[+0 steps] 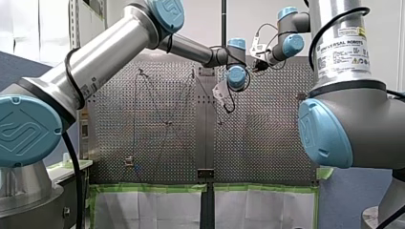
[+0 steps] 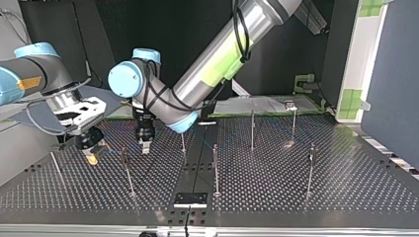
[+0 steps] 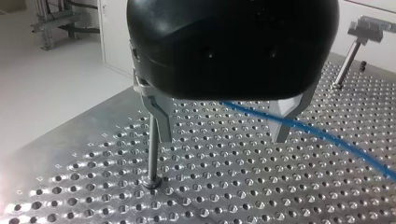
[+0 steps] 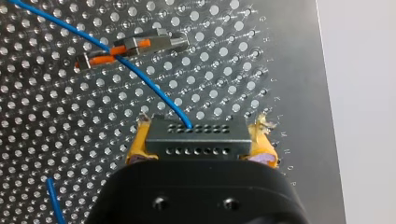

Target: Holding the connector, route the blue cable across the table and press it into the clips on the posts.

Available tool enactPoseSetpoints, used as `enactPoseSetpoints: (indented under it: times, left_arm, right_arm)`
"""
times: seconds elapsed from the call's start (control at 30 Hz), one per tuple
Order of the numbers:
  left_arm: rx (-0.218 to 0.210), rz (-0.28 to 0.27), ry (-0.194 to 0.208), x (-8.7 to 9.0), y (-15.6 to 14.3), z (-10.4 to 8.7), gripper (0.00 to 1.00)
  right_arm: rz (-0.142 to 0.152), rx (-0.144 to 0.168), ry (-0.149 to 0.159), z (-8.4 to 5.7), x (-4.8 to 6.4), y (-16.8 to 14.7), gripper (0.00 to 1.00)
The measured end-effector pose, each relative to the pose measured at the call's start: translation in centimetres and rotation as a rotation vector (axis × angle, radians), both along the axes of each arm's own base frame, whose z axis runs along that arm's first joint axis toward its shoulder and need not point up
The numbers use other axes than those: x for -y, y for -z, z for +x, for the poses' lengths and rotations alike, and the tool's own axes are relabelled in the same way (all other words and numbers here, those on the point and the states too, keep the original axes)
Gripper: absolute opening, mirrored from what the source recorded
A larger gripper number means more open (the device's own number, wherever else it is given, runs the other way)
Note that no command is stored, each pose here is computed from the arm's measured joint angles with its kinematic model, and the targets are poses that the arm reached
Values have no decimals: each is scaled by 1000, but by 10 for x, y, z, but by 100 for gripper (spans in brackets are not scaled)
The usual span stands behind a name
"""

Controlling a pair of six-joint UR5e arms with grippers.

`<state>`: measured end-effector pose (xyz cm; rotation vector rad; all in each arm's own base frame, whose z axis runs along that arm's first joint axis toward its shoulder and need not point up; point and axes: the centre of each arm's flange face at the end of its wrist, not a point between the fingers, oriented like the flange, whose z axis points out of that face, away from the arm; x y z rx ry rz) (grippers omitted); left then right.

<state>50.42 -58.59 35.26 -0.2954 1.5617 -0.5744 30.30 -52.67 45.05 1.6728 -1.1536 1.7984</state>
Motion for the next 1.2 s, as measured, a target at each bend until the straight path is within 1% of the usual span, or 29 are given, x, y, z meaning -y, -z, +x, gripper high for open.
enactPoseSetpoints:
  times: [0.1, 0.17, 0.3, 0.4, 0.5, 0.6, 0.7, 0.8, 0.93, 1.2]
  left_arm:
    - [-16, -9, -10, -4, -5, -6, 100]
    - [-19, -9, -8, -7, -9, -11, 100]
    - [-24, 2, 21, -11, -18, -23, 100]
    - [-21, 2, 51, -11, -26, -33, 100]
    - [-7, -6, 73, -12, -34, -42, 100]
    - [13, -14, 78, -15, -43, -47, 100]
    - [34, -10, 70, -23, -51, -50, 100]
    - [37, 15, 46, -33, -57, -54, 100]
    - [23, 66, 8, -50, -62, -60, 100]
    - [-8, 150, -35, -69, -70, -86, 100]
  right_arm:
    - [0, 0, 0, 0, 0, 0, 0]
    - [0, 0, 0, 0, 0, 0, 0]
    - [0, 0, 0, 0, 0, 0, 0]
    - [0, 0, 0, 0, 0, 0, 0]
    - [0, 0, 0, 0, 0, 0, 0]
    - [0, 0, 0, 0, 0, 0, 0]
    - [0, 0, 0, 0, 0, 0, 0]
    - [0, 0, 0, 0, 0, 0, 0]
    - [0, 0, 0, 0, 0, 0, 0]
    - [0, 0, 0, 0, 0, 0, 0]
